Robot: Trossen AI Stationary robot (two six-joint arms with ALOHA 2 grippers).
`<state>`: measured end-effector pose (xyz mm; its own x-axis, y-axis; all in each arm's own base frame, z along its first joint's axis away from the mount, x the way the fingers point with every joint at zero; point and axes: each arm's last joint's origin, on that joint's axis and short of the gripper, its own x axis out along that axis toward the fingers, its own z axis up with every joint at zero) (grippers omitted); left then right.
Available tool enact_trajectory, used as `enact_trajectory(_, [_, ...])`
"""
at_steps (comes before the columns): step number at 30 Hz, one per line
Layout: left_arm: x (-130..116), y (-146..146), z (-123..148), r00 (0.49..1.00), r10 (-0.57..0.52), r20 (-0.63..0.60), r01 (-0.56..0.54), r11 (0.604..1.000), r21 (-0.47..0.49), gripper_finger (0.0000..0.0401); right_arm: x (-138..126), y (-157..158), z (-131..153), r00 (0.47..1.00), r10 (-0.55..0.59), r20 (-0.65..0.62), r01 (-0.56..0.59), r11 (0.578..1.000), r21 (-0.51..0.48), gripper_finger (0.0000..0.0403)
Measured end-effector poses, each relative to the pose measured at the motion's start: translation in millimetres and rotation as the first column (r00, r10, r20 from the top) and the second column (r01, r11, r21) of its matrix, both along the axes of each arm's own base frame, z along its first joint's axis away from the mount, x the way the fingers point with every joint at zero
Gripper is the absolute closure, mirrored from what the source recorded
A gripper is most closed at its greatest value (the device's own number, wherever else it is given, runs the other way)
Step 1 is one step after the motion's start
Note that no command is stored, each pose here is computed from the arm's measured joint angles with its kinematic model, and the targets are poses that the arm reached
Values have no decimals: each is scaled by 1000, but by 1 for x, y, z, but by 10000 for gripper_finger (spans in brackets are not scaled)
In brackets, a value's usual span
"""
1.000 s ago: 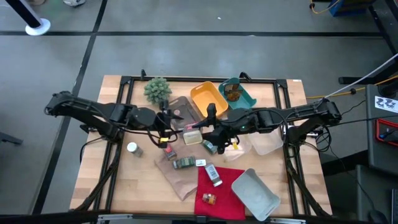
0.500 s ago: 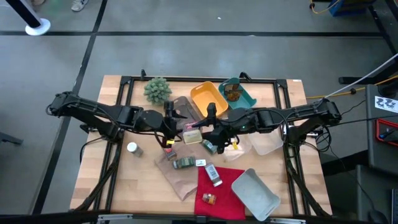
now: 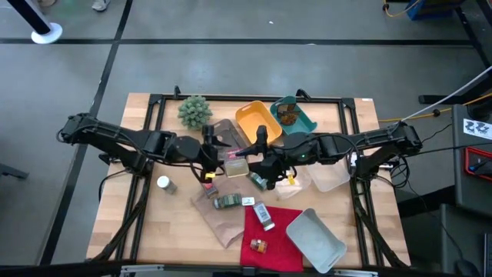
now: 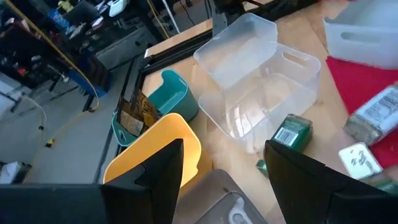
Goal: Sort spices by type
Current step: Put the right red seasoning can into the yellow bin
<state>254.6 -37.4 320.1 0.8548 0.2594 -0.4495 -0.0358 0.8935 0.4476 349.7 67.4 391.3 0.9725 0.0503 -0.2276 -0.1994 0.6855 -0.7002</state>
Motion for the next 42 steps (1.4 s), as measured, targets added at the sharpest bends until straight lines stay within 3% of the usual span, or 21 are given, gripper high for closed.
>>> enact_trajectory(10, [0, -1, 10, 997, -17, 79, 17, 1000, 13, 191, 0, 0, 1, 1000, 0, 9, 0, 1000, 2, 226])
enact_trajectory(17, [-27, -11, 31, 983, -81, 162, 83, 997, -5, 191, 0, 0, 7, 998, 7, 67, -8, 1000, 15, 226])
enact_trajectory(23, [-50, -14, 49, 961, -96, 258, 116, 991, -65, 191, 1, 3, 17, 981, 95, 166, -103, 994, 40, 226])
enact_trajectory(29, [-46, -18, 57, 935, -137, 328, 145, 989, 0, 191, 3, 5, 24, 959, 130, 253, -146, 988, 48, 226])
enact_trajectory(35, [-38, -21, 67, 887, -167, 430, 161, 986, 51, 191, 6, 5, 23, 956, 129, 262, -147, 988, 48, 226])
enact_trajectory(42, [-28, -24, 59, 898, -189, 398, 176, 982, 70, 191, 5, 5, 28, 942, 126, 310, -149, 988, 51, 226])
